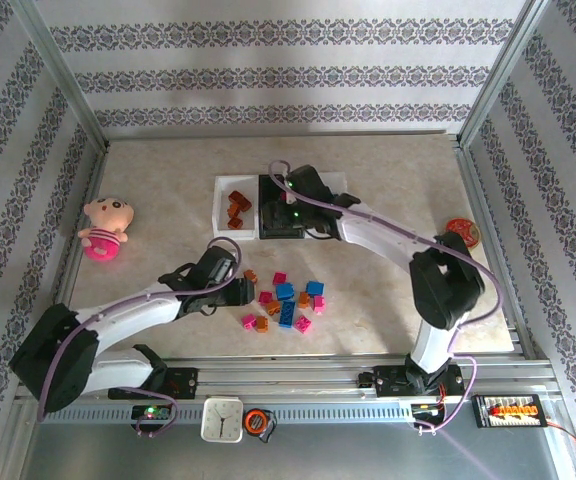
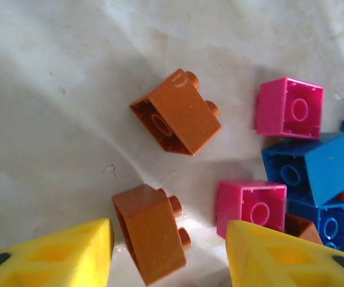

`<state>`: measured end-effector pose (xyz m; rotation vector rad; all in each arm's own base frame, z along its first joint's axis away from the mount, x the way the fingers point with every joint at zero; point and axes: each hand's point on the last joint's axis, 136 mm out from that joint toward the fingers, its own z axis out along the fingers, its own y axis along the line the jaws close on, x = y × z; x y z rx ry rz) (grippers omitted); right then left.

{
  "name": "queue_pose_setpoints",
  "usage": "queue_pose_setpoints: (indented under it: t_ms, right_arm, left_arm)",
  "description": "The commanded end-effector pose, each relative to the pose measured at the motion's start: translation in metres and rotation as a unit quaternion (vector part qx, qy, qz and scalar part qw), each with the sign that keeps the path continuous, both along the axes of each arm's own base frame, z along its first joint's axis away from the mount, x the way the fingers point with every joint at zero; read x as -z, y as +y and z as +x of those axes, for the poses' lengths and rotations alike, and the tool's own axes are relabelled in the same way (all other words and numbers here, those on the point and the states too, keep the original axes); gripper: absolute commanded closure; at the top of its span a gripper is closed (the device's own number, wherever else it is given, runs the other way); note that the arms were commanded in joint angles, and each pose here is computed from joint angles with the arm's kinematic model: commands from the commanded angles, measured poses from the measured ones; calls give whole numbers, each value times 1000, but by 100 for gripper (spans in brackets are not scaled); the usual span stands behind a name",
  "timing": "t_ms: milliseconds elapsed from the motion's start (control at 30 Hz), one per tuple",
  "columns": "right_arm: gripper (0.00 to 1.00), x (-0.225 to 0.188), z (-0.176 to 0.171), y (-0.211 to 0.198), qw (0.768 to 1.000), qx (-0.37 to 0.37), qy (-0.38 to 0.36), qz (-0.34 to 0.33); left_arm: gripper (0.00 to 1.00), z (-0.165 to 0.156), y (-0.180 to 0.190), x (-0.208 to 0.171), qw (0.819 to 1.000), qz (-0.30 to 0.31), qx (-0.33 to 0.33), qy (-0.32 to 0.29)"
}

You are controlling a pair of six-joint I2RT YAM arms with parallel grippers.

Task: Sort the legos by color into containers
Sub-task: Pick up the lego from the middle-left of the table, then place the lego in the container.

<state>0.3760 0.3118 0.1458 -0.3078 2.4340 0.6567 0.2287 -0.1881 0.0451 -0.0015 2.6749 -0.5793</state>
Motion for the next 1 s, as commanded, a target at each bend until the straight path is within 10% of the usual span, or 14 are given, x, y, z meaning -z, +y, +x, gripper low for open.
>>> queue_pose_setpoints:
  t_ms: [0,500,967]
  right_arm:
    - [36,-18,-10,-16,999,14,-23,24]
    - [35,-5,-74,-111,995,95,-25,16]
    - [35,5,-100,-140,992,124,-22,13]
  left_arm:
    - [51,4,-6,0,1000,13,11,-3]
    - [79,18,-3,-18,1000,4,-6,-27]
    - [80,194,35,-93,986,-11,-121,-117]
